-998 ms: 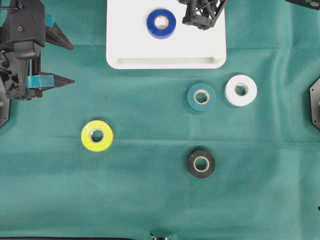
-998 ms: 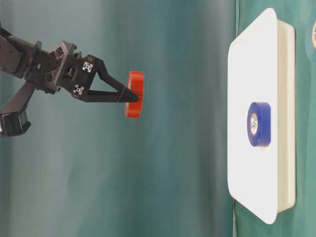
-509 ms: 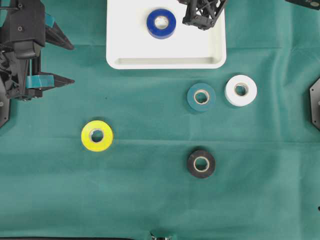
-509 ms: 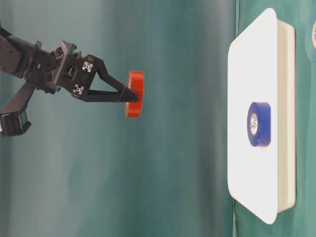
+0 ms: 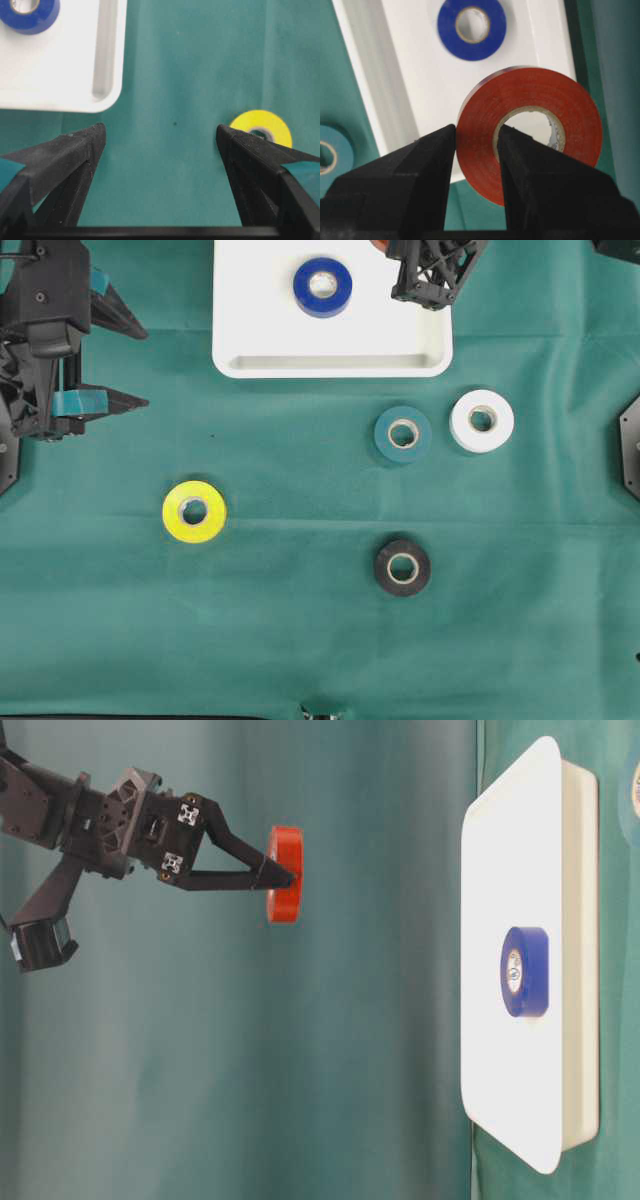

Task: Pick up the tape from a random location and place it into the white case.
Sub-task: 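Lower the red tape into the tray beside the blue tape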

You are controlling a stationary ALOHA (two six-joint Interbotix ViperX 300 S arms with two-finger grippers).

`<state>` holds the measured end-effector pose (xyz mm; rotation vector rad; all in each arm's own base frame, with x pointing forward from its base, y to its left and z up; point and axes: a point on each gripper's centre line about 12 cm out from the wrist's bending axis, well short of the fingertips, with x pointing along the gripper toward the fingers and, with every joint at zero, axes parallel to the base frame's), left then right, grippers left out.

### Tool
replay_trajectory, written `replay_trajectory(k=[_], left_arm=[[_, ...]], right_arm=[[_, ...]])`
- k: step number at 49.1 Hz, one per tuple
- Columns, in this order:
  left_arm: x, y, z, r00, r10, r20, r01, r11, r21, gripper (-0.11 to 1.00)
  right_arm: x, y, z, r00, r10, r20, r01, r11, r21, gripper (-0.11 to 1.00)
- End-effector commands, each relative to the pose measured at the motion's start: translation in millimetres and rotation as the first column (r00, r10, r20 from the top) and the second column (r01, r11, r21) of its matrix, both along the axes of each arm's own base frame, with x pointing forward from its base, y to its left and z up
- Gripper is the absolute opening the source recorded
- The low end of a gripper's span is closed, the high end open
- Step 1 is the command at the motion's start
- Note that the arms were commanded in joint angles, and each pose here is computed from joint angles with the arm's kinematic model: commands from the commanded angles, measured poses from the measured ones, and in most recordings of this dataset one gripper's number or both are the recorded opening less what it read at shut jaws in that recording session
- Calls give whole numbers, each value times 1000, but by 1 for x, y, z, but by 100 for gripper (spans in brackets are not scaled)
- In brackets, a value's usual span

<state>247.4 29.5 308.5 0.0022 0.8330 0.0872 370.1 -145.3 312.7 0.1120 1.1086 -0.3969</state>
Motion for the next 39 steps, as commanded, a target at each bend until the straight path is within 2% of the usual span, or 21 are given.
replay_trajectory(k=[1,7,20,27,39], left_arm=[[2,0,9,1000,2,28,-2,1000,2,98],[2,0,9,1000,2,28,-2,1000,2,98],[2,1,9,1000,3,28,-3,1000,2,98],[2,0,9,1000,2,28,-2,1000,2,98],[2,0,9,1000,2,28,-2,1000,2,98]], right_arm=[[-3,0,17,998,0,56,1,1000,-21,28],[-1,-1,16,998,1,67,0,1000,-25,28],[-1,-2,-11,999,-2,53,2,1000,-17,28],[-1,-2,-34,999,3,47,-3,1000,-8,28],[-2,-3,-91,1000,9,-2,-9,1000,16,28]])
